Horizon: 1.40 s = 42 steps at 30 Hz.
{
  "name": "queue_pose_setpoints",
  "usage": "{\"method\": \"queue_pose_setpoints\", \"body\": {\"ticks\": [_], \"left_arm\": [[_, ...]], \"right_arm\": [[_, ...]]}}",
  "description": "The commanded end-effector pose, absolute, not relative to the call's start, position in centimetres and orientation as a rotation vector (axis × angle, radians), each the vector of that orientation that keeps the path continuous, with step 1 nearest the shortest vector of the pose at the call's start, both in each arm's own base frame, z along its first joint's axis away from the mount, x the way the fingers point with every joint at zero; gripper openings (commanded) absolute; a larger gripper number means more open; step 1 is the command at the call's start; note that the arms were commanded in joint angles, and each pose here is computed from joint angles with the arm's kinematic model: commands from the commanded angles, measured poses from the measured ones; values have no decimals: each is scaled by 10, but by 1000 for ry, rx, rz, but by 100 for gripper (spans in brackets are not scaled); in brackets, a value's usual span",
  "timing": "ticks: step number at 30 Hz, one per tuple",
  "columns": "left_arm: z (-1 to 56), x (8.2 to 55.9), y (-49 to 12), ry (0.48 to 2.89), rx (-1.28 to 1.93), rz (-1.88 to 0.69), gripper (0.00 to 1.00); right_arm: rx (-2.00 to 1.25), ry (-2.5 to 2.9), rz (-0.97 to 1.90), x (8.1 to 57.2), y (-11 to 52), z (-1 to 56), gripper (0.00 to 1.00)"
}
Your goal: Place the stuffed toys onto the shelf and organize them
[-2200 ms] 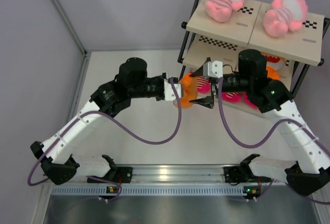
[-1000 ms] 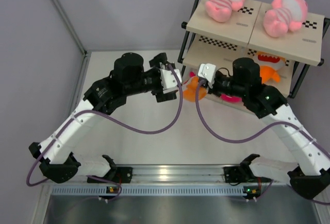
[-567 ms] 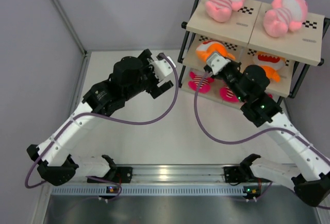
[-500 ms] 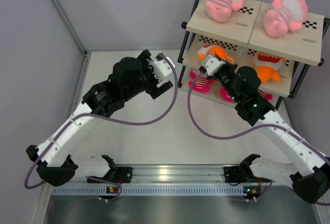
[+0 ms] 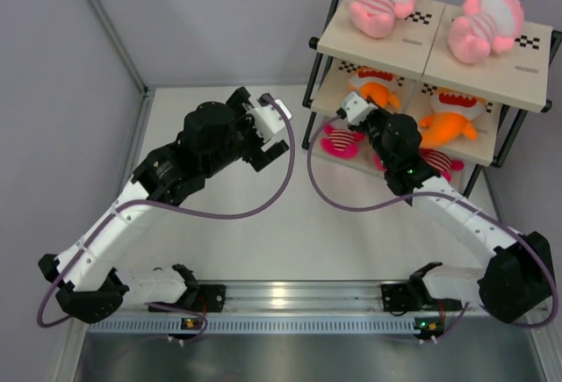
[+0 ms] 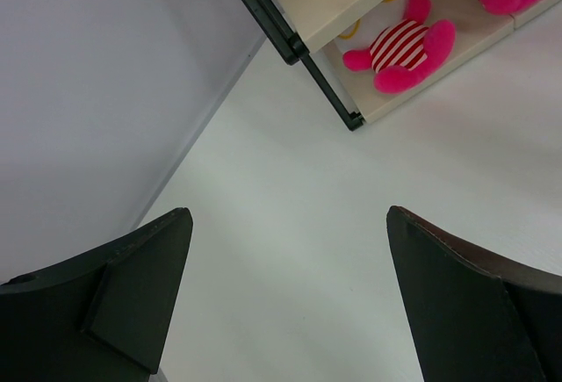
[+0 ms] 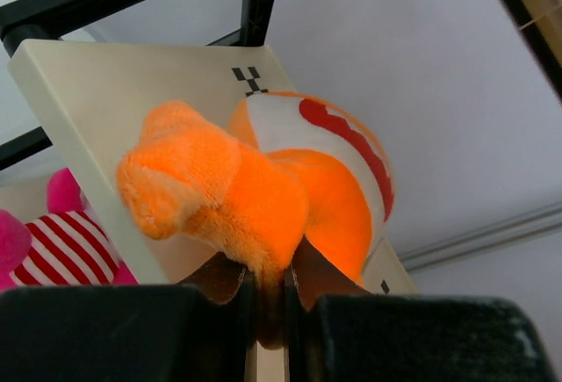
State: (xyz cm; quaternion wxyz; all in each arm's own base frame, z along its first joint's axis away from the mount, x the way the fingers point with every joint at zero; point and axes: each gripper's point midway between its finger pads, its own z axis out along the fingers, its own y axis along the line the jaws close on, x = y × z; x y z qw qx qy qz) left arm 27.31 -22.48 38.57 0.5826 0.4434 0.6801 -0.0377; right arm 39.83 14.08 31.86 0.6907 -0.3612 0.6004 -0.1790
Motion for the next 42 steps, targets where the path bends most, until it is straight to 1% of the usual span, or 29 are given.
{"method": "queue_pose_setpoints", "body": {"ticks": [1,3,6,7,8,9,11,12,14,15,16,17,19,24,27,28,29,30,31,32,33,35,36,38,40,41,42], "left_arm": [[398,272,-221,1558,996,-96,98],[399,271,-221,1555,998,-95,98],[399,271,-221,1554,999,-94,99],[399,271,-221,1554,1000,-93,99],[400,271,-220,1551,1002,-91,98],[400,270,-220,1550,1003,-90,99],[399,271,-221,1548,1012,-89,99],[398,270,-221,1547,1014,-92,99],[397,271,-222,1546,1024,-90,99],[396,271,-223,1545,1028,-91,99],[395,271,-223,1547,1031,-90,99],[396,271,-224,1544,1033,-89,99],[395,271,-224,1544,1035,-90,99],[381,271,-218,1574,1040,-65,99],[356,271,-204,1637,1024,-12,99],[354,269,-195,1649,1000,-11,98],[346,267,-191,1677,977,-28,99],[332,262,-180,1718,944,-54,99],[316,263,-179,1748,964,-60,99],[297,255,-171,1786,956,-87,99],[287,255,-160,1817,928,-83,99],[256,248,-142,1885,896,-74,99],[245,250,-127,1921,860,-37,98],[221,244,-108,1970,826,-2,99],[211,243,-92,2001,770,13,99],[203,240,-87,2021,753,6,99],[206,239,-76,2017,696,13,99]], "right_arm": [[-800,1405,-348,414,143,304,1],[-829,1436,-354,421,141,290,5],[-849,1466,-334,420,142,282,26],[-839,1471,-319,418,142,282,37],[-830,1461,-311,414,142,287,42],[-833,1469,-302,411,141,287,53],[-825,1461,-279,403,141,296,63],[-833,1479,-276,399,140,294,74],[-853,1470,-265,388,143,300,82],[-871,1472,-262,383,144,299,88],[-905,1483,-251,377,148,293,96],[-915,1468,-239,370,150,297,99],[-961,1493,-204,359,153,289,99],[-963,1507,-104,325,155,297,99],[-1003,1494,138,284,175,300,99],[-985,1513,232,271,181,294,99],[-1002,1457,342,250,190,300,100],[-978,1442,463,231,197,290,100],[-955,1476,495,232,199,274,100],[-922,1398,545,223,202,284,99],[-902,1461,581,220,202,247,100],[-796,1477,655,214,201,234,99],[-774,1484,676,212,201,215,99],[-699,1442,690,211,197,212,99],[-611,1439,737,210,195,193,100],[-559,1451,714,214,189,188,99],[-529,1484,702,216,184,171,100]]}}
